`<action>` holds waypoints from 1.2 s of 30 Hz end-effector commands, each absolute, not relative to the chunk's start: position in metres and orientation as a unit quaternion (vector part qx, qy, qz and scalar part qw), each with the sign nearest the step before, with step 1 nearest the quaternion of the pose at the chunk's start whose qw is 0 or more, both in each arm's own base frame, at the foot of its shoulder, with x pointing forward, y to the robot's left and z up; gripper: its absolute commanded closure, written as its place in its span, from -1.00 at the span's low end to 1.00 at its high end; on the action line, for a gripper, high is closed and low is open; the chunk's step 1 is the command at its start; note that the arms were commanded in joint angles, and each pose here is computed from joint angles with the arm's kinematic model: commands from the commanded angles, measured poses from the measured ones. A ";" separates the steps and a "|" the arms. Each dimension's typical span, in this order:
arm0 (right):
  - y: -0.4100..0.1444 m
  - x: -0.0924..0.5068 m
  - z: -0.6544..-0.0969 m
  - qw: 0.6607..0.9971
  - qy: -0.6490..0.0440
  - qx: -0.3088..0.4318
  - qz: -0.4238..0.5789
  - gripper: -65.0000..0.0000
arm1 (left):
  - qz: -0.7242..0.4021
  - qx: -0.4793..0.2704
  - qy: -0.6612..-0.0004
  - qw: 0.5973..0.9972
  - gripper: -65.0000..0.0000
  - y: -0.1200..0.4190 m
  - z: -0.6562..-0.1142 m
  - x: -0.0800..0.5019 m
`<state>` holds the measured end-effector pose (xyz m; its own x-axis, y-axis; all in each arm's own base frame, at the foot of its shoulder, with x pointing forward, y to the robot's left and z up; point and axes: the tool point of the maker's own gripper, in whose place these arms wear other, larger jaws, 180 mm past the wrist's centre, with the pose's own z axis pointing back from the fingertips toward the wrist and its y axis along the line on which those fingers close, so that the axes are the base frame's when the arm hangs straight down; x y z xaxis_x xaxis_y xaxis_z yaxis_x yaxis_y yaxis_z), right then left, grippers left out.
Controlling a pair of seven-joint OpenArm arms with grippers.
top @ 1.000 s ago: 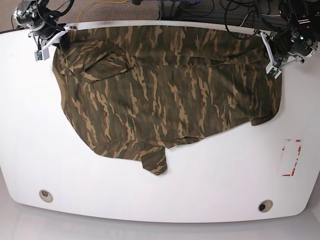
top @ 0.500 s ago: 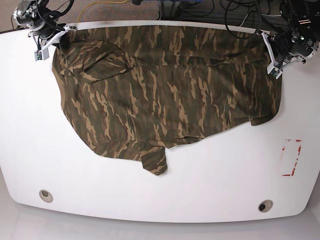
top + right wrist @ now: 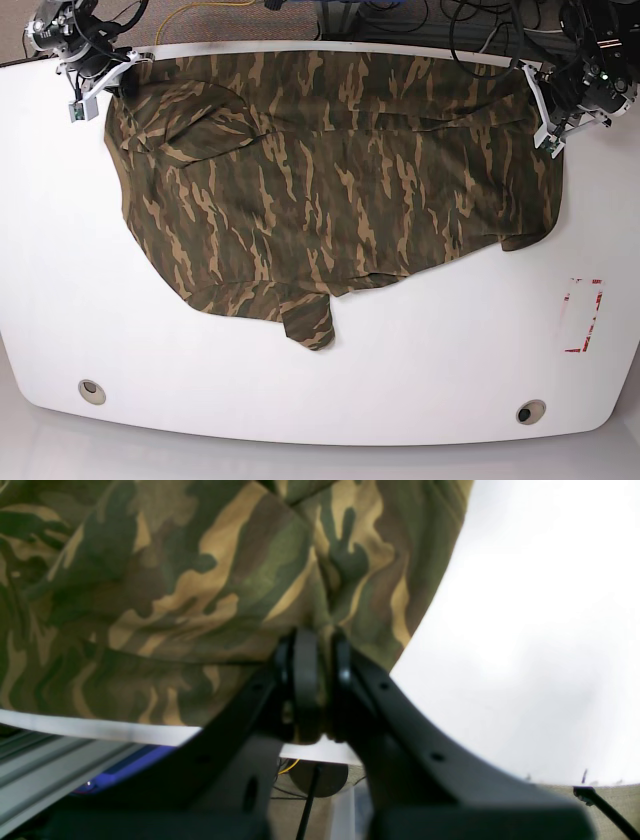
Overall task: Layout the t-shirt on the table in an organized manner, then fold the t-shirt properly
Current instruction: 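Hold the shirt edge with both grippers, then drag the held edge with the left gripper along the shirt's side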
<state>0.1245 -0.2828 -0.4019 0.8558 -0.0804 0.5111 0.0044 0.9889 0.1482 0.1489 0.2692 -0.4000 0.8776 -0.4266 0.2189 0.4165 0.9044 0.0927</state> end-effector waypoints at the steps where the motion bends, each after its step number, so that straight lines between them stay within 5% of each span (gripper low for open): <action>1: -0.288 0.133 -0.392 0.956 -0.286 0.064 -0.017 0.99 | -0.222 0.031 -0.124 0.967 0.87 0.273 -0.394 0.153; 36: -0.288 0.134 -0.392 0.955 -0.288 0.065 -0.018 0.99 | -0.148 0.072 -0.245 0.955 0.99 0.302 -0.344 0.226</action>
<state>0.1280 -0.2828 -0.4007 0.8513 -0.0804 0.5185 0.0031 0.9889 0.1482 0.2133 0.2985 -0.3571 0.8601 -0.3007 0.4121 0.2469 0.9523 0.1795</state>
